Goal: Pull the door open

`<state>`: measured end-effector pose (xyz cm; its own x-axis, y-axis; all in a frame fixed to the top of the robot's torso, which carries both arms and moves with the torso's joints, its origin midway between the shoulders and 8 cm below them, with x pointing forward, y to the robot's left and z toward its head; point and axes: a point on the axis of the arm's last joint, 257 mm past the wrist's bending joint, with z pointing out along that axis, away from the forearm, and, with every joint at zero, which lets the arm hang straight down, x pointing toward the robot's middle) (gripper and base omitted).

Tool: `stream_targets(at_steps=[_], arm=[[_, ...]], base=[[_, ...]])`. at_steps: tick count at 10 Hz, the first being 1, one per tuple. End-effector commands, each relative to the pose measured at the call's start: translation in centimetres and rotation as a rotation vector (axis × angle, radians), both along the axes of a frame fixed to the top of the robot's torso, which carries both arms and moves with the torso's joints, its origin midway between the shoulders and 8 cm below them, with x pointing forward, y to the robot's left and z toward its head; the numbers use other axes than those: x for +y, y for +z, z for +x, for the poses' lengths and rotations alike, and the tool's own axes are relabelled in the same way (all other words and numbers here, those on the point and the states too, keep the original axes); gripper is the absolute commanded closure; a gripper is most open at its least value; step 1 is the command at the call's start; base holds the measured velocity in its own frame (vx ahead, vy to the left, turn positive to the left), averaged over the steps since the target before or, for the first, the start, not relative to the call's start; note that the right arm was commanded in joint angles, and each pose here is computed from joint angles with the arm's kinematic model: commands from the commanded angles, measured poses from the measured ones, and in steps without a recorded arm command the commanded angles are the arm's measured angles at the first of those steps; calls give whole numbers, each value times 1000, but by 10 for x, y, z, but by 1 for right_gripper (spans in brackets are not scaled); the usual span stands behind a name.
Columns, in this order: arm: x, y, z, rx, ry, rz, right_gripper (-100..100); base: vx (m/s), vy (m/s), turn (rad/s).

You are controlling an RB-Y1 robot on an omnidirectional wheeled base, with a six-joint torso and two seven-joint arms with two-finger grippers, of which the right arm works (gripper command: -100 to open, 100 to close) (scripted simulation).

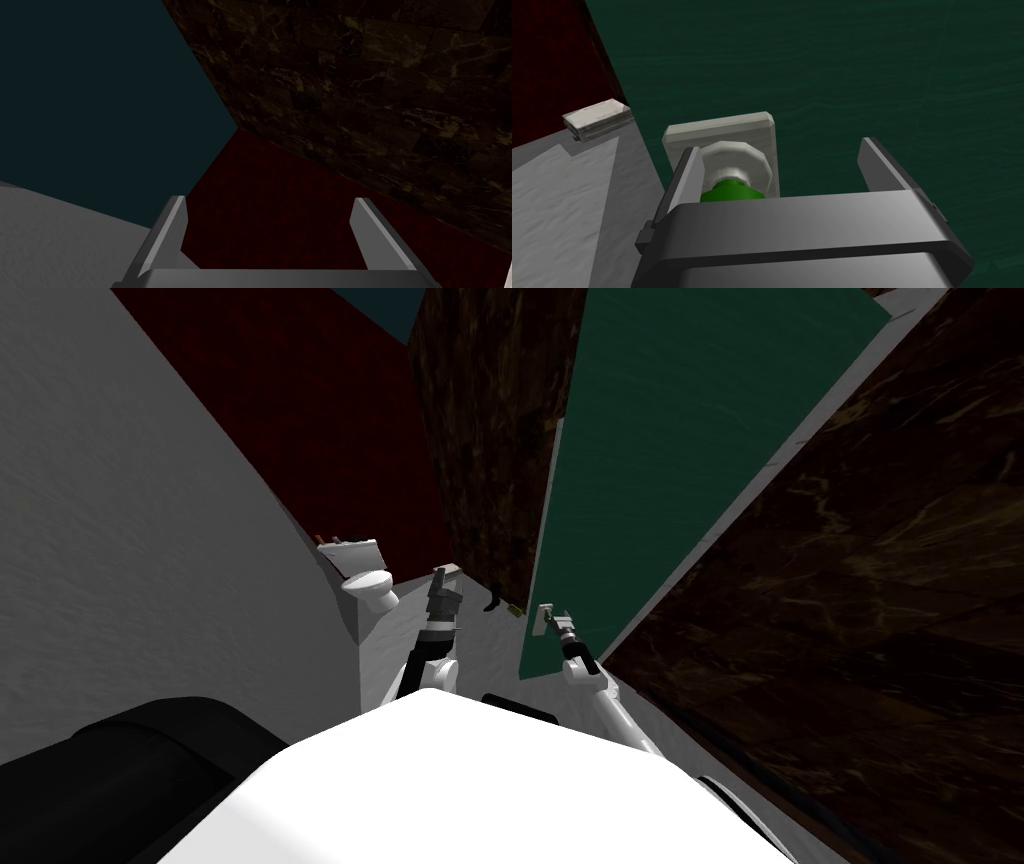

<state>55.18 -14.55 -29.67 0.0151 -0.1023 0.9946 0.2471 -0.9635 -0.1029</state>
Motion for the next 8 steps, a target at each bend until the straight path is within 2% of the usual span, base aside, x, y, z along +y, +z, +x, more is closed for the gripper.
stream_targets(at_steps=[1, 8], arm=[[-37, -13, -2, 15, -50, -27, 100], [-37, -13, -2, 15, -50, -27, 100]], base=[[9, 10, -12], [-2, -3, -7]])
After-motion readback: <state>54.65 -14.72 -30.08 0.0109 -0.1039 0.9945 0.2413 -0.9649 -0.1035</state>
